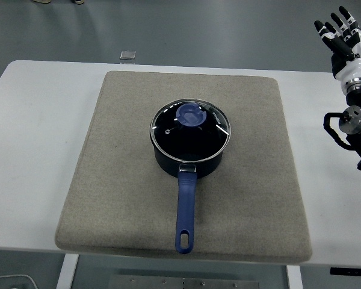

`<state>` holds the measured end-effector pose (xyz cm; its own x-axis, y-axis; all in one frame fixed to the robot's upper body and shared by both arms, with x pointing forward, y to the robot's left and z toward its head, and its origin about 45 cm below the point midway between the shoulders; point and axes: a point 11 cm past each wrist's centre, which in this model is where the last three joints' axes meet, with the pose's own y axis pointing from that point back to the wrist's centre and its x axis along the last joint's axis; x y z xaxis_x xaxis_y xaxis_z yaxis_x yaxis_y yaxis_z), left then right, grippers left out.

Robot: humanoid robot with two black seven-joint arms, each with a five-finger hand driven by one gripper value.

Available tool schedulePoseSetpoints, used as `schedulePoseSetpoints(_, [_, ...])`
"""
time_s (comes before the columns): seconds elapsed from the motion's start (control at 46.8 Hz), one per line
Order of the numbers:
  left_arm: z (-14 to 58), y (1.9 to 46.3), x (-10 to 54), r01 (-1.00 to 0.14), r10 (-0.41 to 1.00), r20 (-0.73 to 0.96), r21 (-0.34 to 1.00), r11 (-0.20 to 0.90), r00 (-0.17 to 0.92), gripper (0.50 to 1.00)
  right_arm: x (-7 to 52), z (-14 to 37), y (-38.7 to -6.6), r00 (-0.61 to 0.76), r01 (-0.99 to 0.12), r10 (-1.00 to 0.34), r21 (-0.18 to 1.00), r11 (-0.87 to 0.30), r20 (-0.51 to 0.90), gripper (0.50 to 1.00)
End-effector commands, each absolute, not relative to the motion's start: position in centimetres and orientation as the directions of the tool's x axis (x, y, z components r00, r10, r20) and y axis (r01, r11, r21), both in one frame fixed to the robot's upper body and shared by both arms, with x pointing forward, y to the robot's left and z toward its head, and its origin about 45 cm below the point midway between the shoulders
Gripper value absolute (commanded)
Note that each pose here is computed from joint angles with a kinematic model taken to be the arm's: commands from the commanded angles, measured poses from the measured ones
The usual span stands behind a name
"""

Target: Lift the pot lid and place it to the right of the pot.

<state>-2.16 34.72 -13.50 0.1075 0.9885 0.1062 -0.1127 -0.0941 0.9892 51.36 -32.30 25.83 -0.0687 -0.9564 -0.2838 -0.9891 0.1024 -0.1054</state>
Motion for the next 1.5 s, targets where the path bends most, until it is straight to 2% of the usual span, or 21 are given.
schedulePoseSetpoints(0.0, [-13.5, 34.8, -2.2, -0.113, 0.988, 0.107, 0.989, -0.095, 0.107, 1.000, 51.3, 25.7, -32.4, -0.072, -0.989, -0.956, -0.104, 0.106, -0.286, 0.895])
schedulePoseSetpoints(0.406, [-13.5, 34.7, -2.2, -0.113, 0.989, 0.104, 0.989, -0.092, 0.107, 1.000, 51.0, 24.9, -32.4, -0.078, -0.990, -0.955, -0.092, 0.108, -0.287, 0.895])
schedulePoseSetpoints(0.598, [-13.5, 34.8, -2.2, -0.113, 0.988, 0.107, 0.989, -0.095, 0.107, 1.000, 50.8, 24.6, -32.2, -0.045, -0.993, -0.969, -0.095, 0.070, -0.244, 0.895])
schedulePoseSetpoints(0.705, [-13.5, 34.8, -2.2, -0.113, 0.988, 0.107, 0.989, -0.095, 0.107, 1.000, 50.9, 25.2, -31.9, 0.018, -0.993, -0.988, -0.117, 0.000, -0.156, 0.895])
schedulePoseSetpoints(0.855, [-13.5, 34.7, -2.2, -0.113, 0.989, 0.106, 0.989, -0.094, 0.107, 1.000, 51.1, 27.4, -33.8, 0.083, -0.986, -0.996, -0.150, -0.075, -0.043, 0.895])
schedulePoseSetpoints(1.132, [-13.5, 34.7, -2.2, -0.113, 0.989, 0.106, 0.989, -0.094, 0.107, 1.000, 52.3, 35.7, -34.5, 0.229, -0.936, -0.960, -0.236, -0.262, 0.160, 0.895])
schedulePoseSetpoints(1.346, [-13.5, 34.7, -2.2, -0.113, 0.988, 0.106, 0.989, -0.093, 0.108, 1.000, 52.3, 41.0, -33.7, 0.369, -0.867, -0.896, -0.257, -0.427, 0.246, 0.895])
schedulePoseSetpoints(1.474, [-13.5, 34.7, -2.2, -0.113, 0.989, 0.106, 0.989, -0.094, 0.107, 1.000, 52.0, 43.5, -31.4, 0.481, -0.792, -0.819, -0.247, -0.559, 0.312, 0.895])
